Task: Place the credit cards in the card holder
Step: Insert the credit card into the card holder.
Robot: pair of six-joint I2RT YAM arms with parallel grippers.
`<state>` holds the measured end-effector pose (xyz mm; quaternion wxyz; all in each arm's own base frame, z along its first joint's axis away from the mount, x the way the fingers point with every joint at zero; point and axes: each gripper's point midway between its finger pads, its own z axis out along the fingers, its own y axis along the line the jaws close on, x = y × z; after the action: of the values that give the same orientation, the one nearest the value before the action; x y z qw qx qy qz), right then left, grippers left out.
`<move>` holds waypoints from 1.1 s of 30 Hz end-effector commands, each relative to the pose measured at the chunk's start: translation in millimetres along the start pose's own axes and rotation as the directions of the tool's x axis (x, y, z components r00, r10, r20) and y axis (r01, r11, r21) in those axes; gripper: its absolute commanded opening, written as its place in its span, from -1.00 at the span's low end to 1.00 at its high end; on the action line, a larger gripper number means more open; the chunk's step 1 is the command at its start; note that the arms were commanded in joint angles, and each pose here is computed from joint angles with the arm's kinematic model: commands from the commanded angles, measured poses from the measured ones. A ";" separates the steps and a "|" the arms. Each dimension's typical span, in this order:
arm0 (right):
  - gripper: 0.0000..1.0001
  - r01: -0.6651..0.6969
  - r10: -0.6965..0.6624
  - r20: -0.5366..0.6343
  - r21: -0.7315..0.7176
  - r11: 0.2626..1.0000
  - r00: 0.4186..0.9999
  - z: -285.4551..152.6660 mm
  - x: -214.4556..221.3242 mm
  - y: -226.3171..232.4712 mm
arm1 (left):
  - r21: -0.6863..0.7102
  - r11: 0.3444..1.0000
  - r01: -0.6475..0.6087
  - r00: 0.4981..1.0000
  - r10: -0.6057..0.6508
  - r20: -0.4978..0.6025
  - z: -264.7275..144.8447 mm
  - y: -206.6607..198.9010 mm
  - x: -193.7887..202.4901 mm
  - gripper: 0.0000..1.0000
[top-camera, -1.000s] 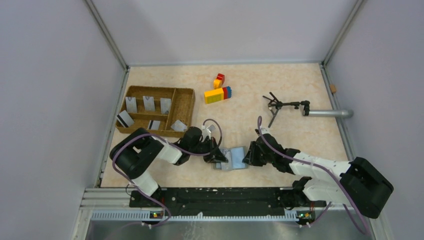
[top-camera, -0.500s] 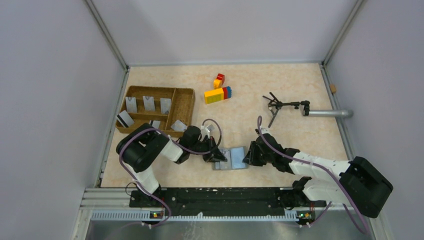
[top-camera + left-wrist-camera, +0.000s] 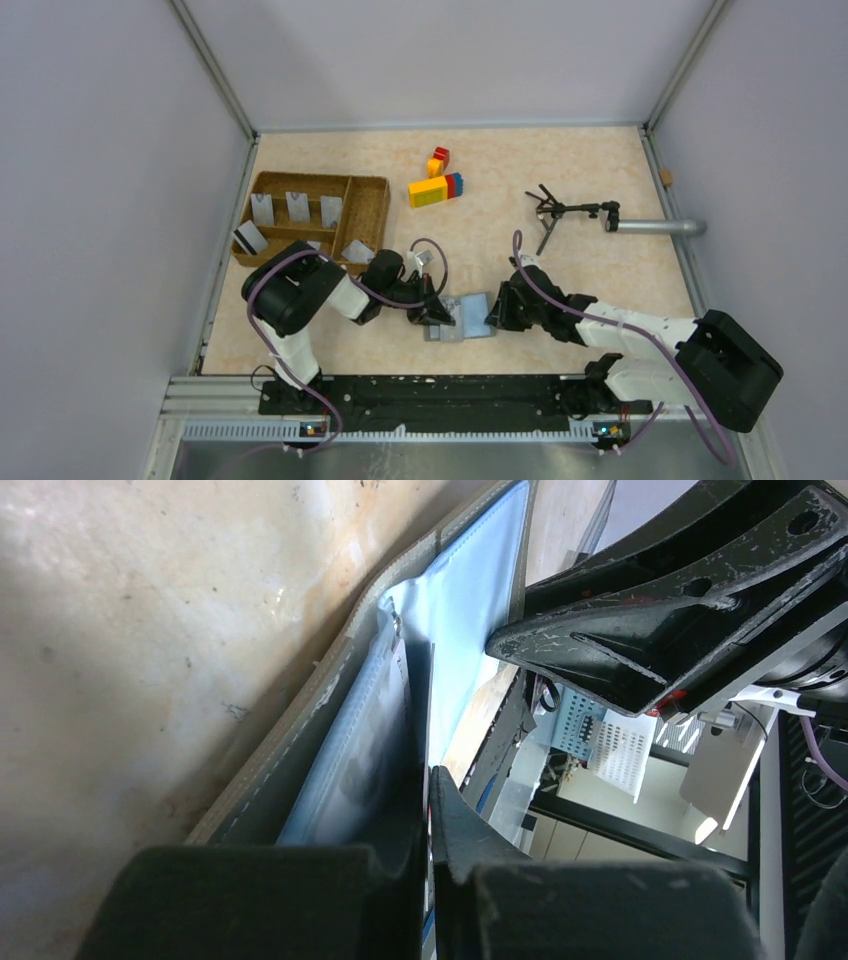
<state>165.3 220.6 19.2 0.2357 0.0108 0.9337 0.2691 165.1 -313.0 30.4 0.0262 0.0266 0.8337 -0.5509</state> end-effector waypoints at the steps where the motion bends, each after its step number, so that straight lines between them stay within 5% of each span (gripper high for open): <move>1: -0.68 0.012 -0.012 0.010 0.008 1.000 1.000 0.4 -6.4 6.2 | 0.047 0.998 -0.050 0.999 0.049 0.006 3.4 -6.9 -9.1 -1.00; 33: -0.73 0.014 -0.014 0.001 0.022 1.000 1.000 -0.5 -3.7 2.3 | 0.041 0.999 0.011 0.997 -0.014 0.074 12.4 11.1 -25.3 -1.00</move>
<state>165.0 219.9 18.8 0.2316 0.0111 0.9363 0.2637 180.5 -320.2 25.0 0.0273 0.0072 0.8182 -0.5743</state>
